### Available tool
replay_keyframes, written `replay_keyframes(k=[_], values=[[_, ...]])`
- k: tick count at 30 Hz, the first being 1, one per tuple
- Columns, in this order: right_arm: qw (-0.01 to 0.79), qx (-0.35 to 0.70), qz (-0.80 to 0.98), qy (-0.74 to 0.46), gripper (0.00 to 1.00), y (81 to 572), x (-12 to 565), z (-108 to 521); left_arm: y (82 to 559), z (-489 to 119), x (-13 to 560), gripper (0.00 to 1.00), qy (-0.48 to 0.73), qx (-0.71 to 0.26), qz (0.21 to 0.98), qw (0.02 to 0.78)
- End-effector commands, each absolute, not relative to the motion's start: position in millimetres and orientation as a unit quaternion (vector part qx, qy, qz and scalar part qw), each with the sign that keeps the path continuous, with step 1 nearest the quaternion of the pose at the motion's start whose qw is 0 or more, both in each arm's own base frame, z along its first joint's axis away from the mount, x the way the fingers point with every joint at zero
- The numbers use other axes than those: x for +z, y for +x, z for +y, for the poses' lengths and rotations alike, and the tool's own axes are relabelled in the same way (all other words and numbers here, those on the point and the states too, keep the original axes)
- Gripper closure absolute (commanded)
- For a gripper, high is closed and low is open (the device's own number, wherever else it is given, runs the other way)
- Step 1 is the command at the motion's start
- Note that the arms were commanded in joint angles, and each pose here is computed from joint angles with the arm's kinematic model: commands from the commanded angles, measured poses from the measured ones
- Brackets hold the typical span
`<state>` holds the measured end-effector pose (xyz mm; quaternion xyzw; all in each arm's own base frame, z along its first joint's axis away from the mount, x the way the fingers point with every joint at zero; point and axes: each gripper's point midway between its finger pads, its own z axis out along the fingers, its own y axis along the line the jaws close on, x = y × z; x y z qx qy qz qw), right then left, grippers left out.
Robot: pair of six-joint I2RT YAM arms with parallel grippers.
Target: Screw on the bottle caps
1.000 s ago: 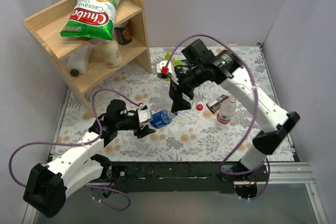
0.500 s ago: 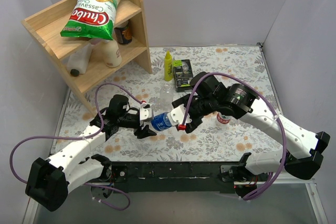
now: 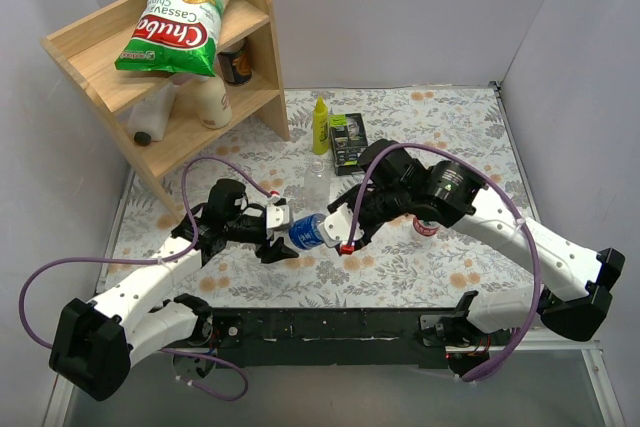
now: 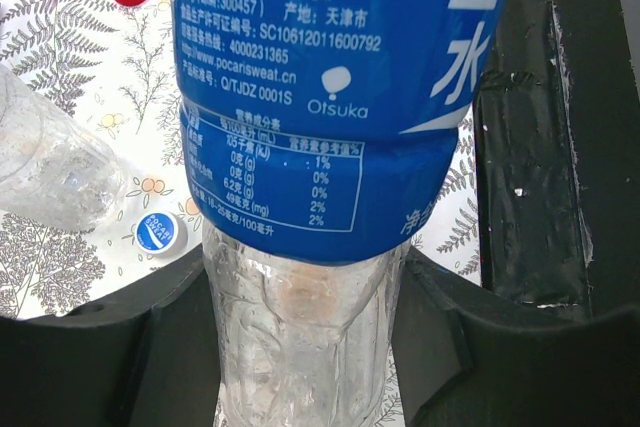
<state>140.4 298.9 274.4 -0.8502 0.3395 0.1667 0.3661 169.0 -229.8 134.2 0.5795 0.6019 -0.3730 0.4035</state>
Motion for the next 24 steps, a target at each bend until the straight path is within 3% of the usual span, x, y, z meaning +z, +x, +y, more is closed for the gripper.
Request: replay_keyframes(k=[1,5,12,14,17,18,20,21,23,24], values=[[0.357,0.155,0.319,-0.864,0.51,141,265,300,177,-236,155,1.0,0.588,-0.371,0.575,0.431],[0.352,0.151,0.32,-0.867,0.52,142,261,298,180,-238,157,1.0,0.584,-0.371,0.576,0.435],[0.349,0.197,0.396,-0.826,0.73,141,273,309,199,-235,157,1.0,0.559,-0.335,0.601,0.464],[0.303,0.238,0.461,-0.799,0.73,138,271,317,211,-229,159,1.0,0.517,-0.316,0.626,0.491],[0.144,0.343,0.59,-0.716,0.77,117,250,329,239,-222,192,1.0,0.467,-0.264,0.614,0.579],[0.082,0.402,0.646,-0.644,0.74,114,245,333,244,-221,198,1.0,0.46,-0.254,0.609,0.594],[0.054,0.459,0.669,-0.582,0.77,122,250,334,257,-216,198,1.0,0.441,-0.227,0.627,0.601],[0.046,0.485,0.694,-0.53,0.87,144,251,334,261,-214,198,1.0,0.436,-0.218,0.633,0.601],[0.036,0.513,0.708,-0.484,0.88,154,267,339,266,-210,194,1.0,0.433,-0.202,0.642,0.599],[0.068,0.509,0.692,-0.507,0.82,159,286,345,263,-209,188,1.0,0.438,-0.202,0.649,0.589]])
